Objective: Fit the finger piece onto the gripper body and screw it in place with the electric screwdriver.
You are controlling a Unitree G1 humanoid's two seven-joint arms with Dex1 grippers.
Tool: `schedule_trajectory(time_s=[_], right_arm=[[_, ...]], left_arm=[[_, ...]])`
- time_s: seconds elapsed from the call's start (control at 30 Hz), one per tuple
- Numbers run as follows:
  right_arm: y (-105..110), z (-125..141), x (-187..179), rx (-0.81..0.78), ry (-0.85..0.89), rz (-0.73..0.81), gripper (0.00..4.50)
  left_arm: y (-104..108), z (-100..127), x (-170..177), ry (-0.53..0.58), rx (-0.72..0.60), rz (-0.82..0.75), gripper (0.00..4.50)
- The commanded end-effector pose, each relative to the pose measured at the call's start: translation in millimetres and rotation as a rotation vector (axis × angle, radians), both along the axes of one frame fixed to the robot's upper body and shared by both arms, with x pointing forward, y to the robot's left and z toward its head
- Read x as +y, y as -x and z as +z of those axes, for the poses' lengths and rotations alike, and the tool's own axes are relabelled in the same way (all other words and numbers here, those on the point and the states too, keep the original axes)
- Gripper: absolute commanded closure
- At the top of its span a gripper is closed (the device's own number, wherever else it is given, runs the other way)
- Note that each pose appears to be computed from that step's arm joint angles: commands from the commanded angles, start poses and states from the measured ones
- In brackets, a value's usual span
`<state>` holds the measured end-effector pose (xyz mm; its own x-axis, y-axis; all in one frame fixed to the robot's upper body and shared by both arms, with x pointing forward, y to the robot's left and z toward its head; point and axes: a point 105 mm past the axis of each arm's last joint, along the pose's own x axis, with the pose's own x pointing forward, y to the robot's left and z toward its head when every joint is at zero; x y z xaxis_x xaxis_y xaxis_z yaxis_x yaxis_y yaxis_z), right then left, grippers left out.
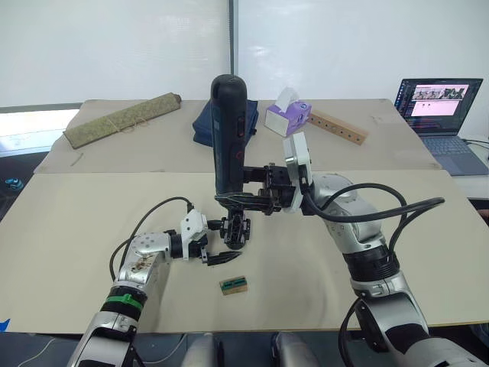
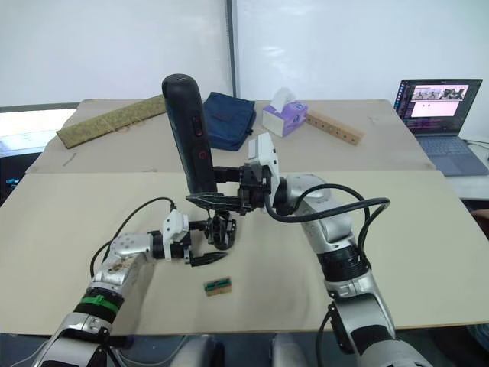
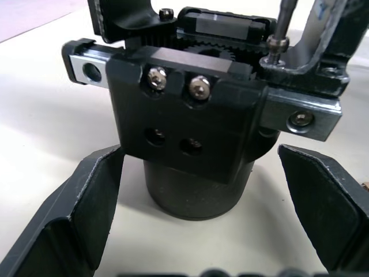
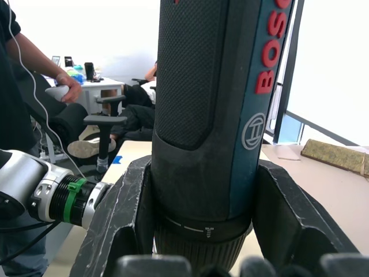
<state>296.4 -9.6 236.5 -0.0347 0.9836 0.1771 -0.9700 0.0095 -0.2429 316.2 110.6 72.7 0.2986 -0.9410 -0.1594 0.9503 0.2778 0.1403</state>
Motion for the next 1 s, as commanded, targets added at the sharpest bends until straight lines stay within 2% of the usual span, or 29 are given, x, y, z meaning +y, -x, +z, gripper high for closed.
schedule_trajectory(time_s=[0.03,0.1,0.13,0.2,0.3,1.0], right_arm=[[8.4,14.6,0.1,-0.066,-0.035,0.016,2.55],[8.5,14.4,0.0,-0.065,-0.034,0.016,2.55],[8.6,14.3,0.0,-0.065,-0.034,0.015,2.55],[8.5,13.9,0.0,-0.064,-0.032,0.015,2.55],[8.0,11.2,1.0,-0.058,-0.022,0.012,2.55],[1.2,-35.1,5.4,0.047,0.097,-0.049,2.55]], left_arm=[[-1.2,6.7,-3.0,0.027,-0.021,-0.019,0.0],[-1.7,7.2,-3.5,0.038,-0.017,-0.018,0.0],[-1.4,6.9,-3.7,0.036,-0.017,-0.021,0.26],[-1.5,5.3,-3.6,0.023,-0.016,-0.024,0.82],[-2.5,-0.6,-2.7,-0.027,-0.036,-0.02,2.21],[-0.6,-3.6,-7.2,-0.059,0.012,-0.012,2.22]])
